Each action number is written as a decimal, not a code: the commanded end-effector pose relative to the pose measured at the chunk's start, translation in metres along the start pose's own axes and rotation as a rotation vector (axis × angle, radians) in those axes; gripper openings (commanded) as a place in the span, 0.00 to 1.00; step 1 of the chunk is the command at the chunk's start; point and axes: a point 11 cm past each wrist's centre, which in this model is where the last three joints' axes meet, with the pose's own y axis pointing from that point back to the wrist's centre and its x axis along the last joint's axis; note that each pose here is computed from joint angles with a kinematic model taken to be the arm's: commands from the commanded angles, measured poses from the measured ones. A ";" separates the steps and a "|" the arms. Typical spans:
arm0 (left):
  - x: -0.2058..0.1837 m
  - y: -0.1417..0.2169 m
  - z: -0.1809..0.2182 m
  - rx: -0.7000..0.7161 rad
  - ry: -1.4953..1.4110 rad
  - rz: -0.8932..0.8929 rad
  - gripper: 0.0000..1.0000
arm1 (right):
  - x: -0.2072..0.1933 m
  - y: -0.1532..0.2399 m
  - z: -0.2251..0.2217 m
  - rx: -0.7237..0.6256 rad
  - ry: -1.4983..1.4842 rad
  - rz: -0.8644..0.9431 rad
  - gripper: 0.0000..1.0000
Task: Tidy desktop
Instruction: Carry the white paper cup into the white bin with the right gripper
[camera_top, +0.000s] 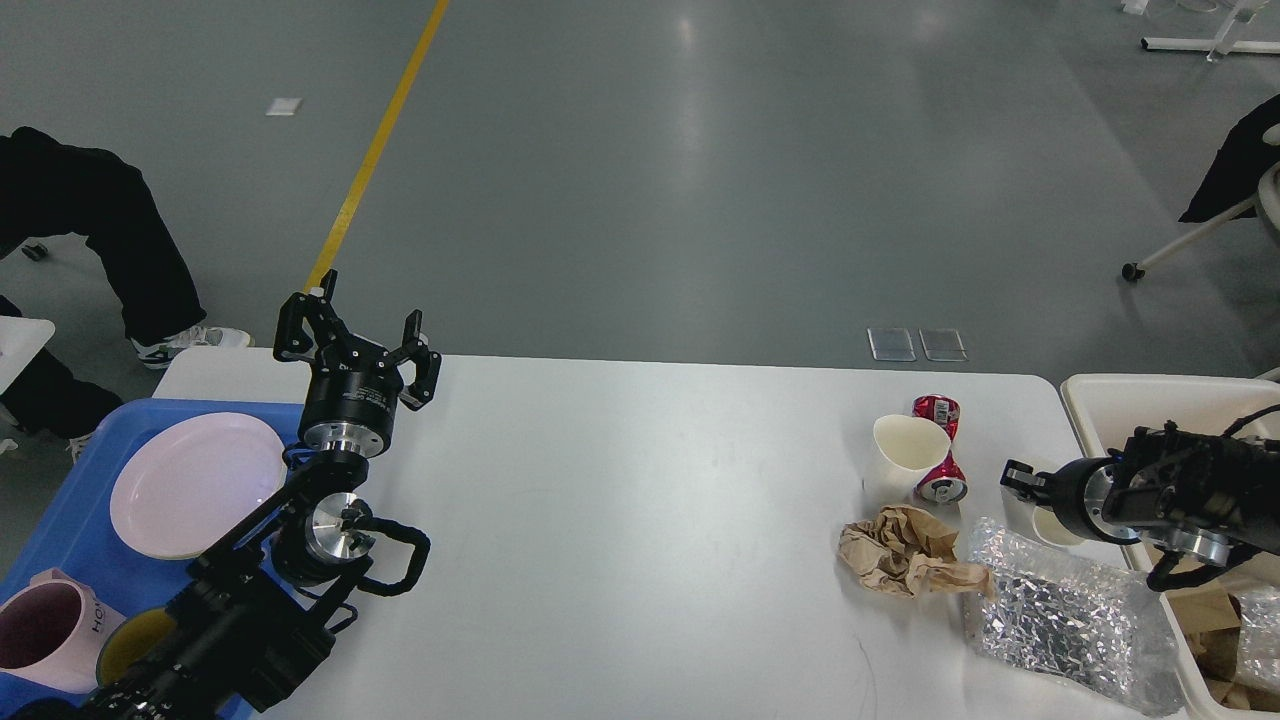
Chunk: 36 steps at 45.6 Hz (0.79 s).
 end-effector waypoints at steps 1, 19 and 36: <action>0.000 0.000 0.000 0.000 0.000 0.000 0.96 | 0.002 0.002 0.007 -0.025 0.017 0.001 0.00; 0.000 0.000 0.000 0.000 0.000 0.000 0.96 | 0.044 0.027 0.019 -0.031 0.007 0.060 0.00; 0.000 0.000 0.000 0.000 0.000 0.000 0.96 | 0.079 0.149 -0.040 0.143 0.154 -0.197 0.00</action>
